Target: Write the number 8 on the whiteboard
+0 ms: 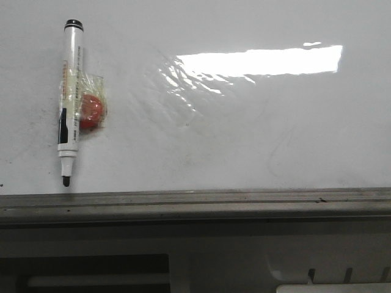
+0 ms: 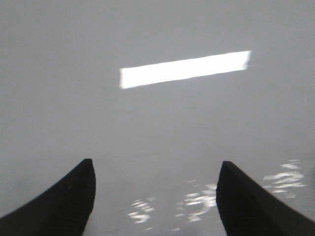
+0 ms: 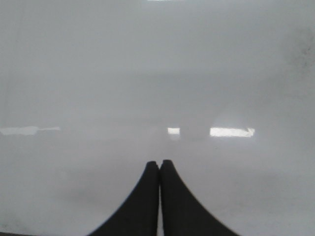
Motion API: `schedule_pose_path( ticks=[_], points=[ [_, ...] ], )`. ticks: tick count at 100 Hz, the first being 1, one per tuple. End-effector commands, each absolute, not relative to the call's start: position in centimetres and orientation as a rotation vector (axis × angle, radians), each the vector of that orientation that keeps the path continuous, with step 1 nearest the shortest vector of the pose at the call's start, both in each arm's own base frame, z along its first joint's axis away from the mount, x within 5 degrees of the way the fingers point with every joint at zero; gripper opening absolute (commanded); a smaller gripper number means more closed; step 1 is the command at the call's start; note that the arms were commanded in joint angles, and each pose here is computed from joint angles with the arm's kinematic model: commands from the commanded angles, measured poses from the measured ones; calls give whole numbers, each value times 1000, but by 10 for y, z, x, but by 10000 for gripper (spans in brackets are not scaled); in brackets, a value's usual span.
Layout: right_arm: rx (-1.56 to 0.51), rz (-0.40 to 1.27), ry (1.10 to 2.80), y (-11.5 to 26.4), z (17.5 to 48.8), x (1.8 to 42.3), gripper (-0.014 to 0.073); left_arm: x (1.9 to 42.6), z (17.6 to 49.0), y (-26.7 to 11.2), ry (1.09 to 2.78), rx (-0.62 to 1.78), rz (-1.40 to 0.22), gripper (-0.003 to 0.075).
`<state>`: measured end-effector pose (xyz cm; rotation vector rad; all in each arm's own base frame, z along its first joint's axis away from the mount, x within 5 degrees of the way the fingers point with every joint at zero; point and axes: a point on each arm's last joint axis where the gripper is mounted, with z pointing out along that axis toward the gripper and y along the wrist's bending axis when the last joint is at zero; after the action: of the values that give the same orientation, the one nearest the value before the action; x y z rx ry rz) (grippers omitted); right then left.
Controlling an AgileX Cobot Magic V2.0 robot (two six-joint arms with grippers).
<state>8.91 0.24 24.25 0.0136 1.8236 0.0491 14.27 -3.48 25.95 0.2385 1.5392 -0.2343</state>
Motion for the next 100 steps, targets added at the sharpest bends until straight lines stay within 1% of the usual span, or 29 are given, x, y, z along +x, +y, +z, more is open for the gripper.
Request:
schedule_pose_path(
  ticks=[1,8,25,34,47,58,69,87,100],
  points=[
    [18,40,1747,2,257,92,-63,144,280,-56,1436,286,-447,402],
    [17,41,1752,2,257,92,-63,143,281,-69,1442,339,-515,382],
    [17,40,1750,2,257,92,-63,137,280,-88,1535,421,-595,382],
    [17,41,1752,2,257,92,-63,133,274,-94,1611,412,-641,382],
    [17,41,1752,2,257,92,-63,127,269,-101,1675,421,-697,382],
    [17,41,1752,2,257,92,-63,123,263,-104,1754,404,-725,382],
    [17,41,1752,2,257,92,-63,122,260,-111,1769,439,-747,382],
    [17,41,1752,2,257,92,-63,128,246,-122,1846,455,-756,382],
    [17,41,1752,2,257,92,-63,137,239,-130,1861,400,-797,382]
  ],
)
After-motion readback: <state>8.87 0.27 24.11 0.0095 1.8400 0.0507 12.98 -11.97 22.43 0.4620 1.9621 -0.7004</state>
